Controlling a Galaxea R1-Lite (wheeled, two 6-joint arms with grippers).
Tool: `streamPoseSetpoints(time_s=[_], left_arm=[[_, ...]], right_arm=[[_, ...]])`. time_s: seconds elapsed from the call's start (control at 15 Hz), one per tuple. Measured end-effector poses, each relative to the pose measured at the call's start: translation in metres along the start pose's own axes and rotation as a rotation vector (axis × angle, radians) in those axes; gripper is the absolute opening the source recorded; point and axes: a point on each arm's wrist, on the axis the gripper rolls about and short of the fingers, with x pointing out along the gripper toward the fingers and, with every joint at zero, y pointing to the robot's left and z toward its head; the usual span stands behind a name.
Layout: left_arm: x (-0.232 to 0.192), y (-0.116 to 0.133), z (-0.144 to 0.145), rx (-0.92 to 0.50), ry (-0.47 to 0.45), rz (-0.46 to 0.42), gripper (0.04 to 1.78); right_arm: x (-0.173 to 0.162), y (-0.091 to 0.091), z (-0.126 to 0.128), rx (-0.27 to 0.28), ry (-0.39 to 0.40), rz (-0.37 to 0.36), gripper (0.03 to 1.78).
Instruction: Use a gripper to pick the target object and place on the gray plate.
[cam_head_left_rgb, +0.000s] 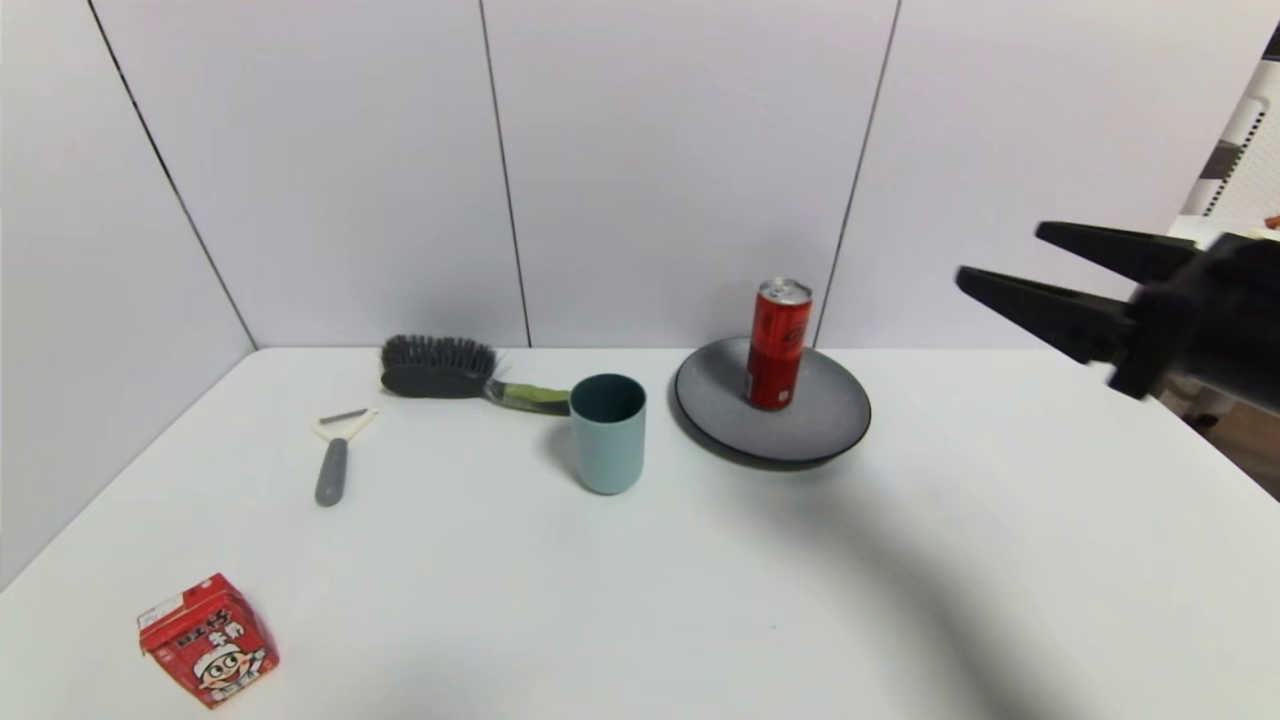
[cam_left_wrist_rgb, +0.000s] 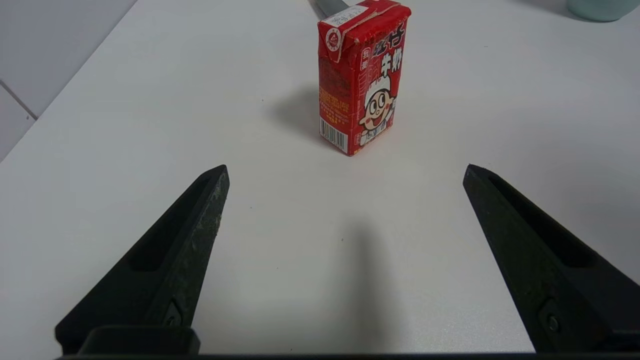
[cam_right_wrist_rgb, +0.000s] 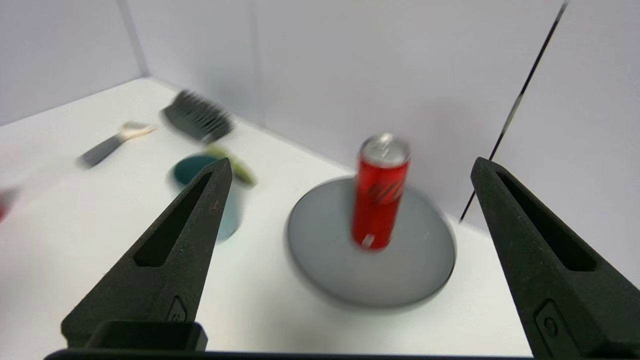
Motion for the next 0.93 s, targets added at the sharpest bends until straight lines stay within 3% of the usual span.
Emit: streamPoseSetpoints(time_s=[0.13,0.2,0.47,0.53,0.67,0.93], left_arm=[[0.0,0.0,0.0,0.0,0.0,0.0,1.69],[0.0,0.0,0.0,0.0,0.0,0.0,1.69],[0.0,0.0,0.0,0.0,0.0,0.0,1.69],[0.0,0.0,0.0,0.0,0.0,0.001,1.69],[0.0,0.0,0.0,0.0,0.0,0.0,1.69],[0.0,0.0,0.0,0.0,0.0,-0.001,1.69]], right_arm=[[-0.053,0.017,-0.007,0.005,0.036,-0.006,1.66],[-0.079,0.025,-0.018,0.009,0.075,-0.055,1.67],[-0.148,0.05,-0.09,-0.02,0.295,-0.411,1.69],[-0.159,0.056,-0.107,-0.029,0.32,-0.5,1.69],[-0.175,0.065,-0.134,-0.04,0.32,-0.566,1.69],[-0.194,0.08,-0.156,-0.071,0.188,-0.553,1.69]])
